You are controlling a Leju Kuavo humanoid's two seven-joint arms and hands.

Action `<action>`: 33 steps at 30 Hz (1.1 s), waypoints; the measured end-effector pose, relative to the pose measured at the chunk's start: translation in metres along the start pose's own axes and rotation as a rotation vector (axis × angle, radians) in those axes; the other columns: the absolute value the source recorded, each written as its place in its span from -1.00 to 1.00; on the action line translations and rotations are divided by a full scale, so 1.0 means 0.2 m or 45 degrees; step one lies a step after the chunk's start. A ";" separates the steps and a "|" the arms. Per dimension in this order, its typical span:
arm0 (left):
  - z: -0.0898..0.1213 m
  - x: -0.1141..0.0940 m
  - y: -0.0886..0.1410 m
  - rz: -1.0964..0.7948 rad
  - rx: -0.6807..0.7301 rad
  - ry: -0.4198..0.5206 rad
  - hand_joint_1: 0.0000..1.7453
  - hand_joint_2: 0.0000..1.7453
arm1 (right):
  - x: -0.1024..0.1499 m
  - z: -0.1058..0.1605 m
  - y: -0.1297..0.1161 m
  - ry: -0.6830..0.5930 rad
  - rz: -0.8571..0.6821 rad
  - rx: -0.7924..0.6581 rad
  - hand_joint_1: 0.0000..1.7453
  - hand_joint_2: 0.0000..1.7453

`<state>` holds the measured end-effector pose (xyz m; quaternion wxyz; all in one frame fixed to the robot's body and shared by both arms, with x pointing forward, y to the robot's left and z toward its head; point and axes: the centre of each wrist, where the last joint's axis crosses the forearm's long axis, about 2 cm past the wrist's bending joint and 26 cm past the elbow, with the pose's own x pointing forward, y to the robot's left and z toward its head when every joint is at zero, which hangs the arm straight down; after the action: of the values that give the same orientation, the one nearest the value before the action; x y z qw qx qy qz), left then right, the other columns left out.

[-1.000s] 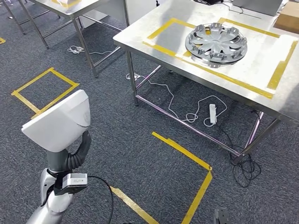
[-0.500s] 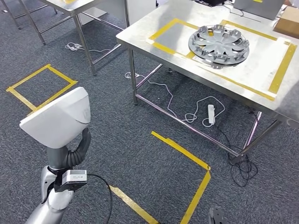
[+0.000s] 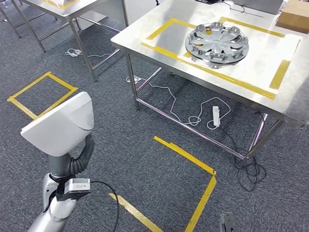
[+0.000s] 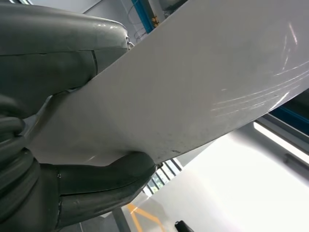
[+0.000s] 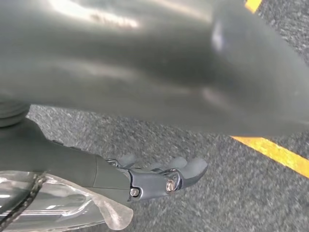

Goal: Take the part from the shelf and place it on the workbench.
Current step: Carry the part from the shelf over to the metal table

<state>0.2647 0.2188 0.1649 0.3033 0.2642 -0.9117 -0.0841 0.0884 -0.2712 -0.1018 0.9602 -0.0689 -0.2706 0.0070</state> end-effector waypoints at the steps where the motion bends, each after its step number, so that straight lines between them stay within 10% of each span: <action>1: 0.00 0.00 0.00 0.001 -0.001 0.003 1.00 1.00 | 0.00 0.00 0.00 0.002 -0.001 0.000 -1.00 -1.00; 33: 0.03 0.00 -0.02 0.008 -0.006 0.017 1.00 1.00 | -0.04 0.01 -0.01 0.024 0.001 0.007 -1.00 -1.00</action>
<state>0.2633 0.2145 0.1592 0.3101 0.2613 -0.9102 -0.0837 0.0809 -0.2738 -0.1037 0.9629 -0.0664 -0.2616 0.0076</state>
